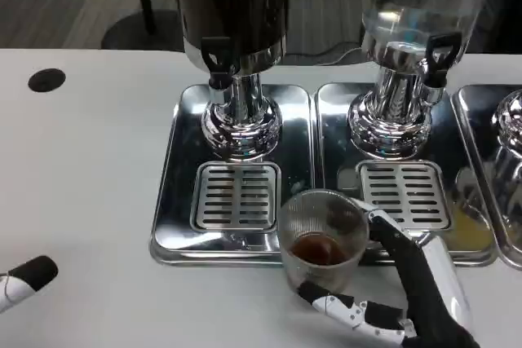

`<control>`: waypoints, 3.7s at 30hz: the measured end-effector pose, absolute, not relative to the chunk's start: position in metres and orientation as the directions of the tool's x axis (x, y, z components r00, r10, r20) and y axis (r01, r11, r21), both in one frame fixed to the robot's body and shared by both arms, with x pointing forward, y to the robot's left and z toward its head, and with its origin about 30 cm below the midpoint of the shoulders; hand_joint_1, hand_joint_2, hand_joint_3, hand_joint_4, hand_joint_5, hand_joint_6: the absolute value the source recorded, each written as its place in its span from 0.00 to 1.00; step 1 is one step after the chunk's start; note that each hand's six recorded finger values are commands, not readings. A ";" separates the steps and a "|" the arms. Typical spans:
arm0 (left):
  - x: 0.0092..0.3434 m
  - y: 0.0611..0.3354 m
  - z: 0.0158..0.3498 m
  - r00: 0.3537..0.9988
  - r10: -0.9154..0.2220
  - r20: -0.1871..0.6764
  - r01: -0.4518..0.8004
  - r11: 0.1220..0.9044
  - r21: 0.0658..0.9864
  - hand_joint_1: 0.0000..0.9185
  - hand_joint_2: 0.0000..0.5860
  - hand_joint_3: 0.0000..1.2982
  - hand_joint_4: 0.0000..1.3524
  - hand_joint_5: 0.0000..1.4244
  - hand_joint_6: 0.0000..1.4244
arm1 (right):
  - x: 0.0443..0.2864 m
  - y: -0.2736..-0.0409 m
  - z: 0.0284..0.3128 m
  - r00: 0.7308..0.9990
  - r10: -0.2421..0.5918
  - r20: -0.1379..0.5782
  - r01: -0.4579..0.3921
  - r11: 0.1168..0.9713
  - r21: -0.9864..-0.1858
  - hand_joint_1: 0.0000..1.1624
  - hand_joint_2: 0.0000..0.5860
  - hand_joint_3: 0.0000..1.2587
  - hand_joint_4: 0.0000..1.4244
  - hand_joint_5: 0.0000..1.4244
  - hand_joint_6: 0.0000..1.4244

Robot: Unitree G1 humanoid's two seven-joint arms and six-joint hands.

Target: Grasp the cup under the faucet to collect the drink, then remove the cup.

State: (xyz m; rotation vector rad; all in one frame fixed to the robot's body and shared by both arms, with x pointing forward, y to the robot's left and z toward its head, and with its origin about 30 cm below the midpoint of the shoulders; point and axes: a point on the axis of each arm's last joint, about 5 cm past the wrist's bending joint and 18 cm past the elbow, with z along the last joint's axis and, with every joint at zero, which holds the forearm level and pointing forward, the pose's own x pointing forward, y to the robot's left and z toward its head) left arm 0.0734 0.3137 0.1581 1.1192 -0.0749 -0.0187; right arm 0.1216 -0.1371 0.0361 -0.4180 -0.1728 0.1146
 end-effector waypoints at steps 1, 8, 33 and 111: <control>0.073 0.314 0.158 0.997 -0.053 0.051 -0.023 0.437 0.899 0.00 0.04 0.00 0.00 0.00 0.00 | 0.120 -0.139 0.036 0.980 0.142 0.140 -0.072 0.907 -0.415 0.74 0.38 0.30 0.28 0.24 0.19; 0.073 0.314 0.158 0.997 -0.053 0.048 -0.021 0.437 0.899 0.00 0.04 0.00 0.00 0.00 0.00 | 0.112 -0.140 0.037 0.978 0.145 0.147 -0.073 0.909 -0.410 0.74 0.39 0.30 0.28 0.25 0.19; 0.073 0.312 0.162 0.996 -0.064 0.064 -0.030 0.429 0.903 0.00 0.04 0.00 0.00 0.00 0.00 | 0.105 -0.135 0.024 0.978 0.176 0.109 -0.119 0.907 -0.405 0.74 0.39 0.30 0.28 0.25 0.19; 0.079 0.309 0.165 0.995 -0.076 0.068 -0.029 0.429 0.903 0.00 0.05 0.00 0.00 0.00 0.00 | 0.107 -0.138 0.008 0.973 0.203 0.108 -0.151 0.917 -0.371 0.68 0.37 0.05 0.00 0.04 0.07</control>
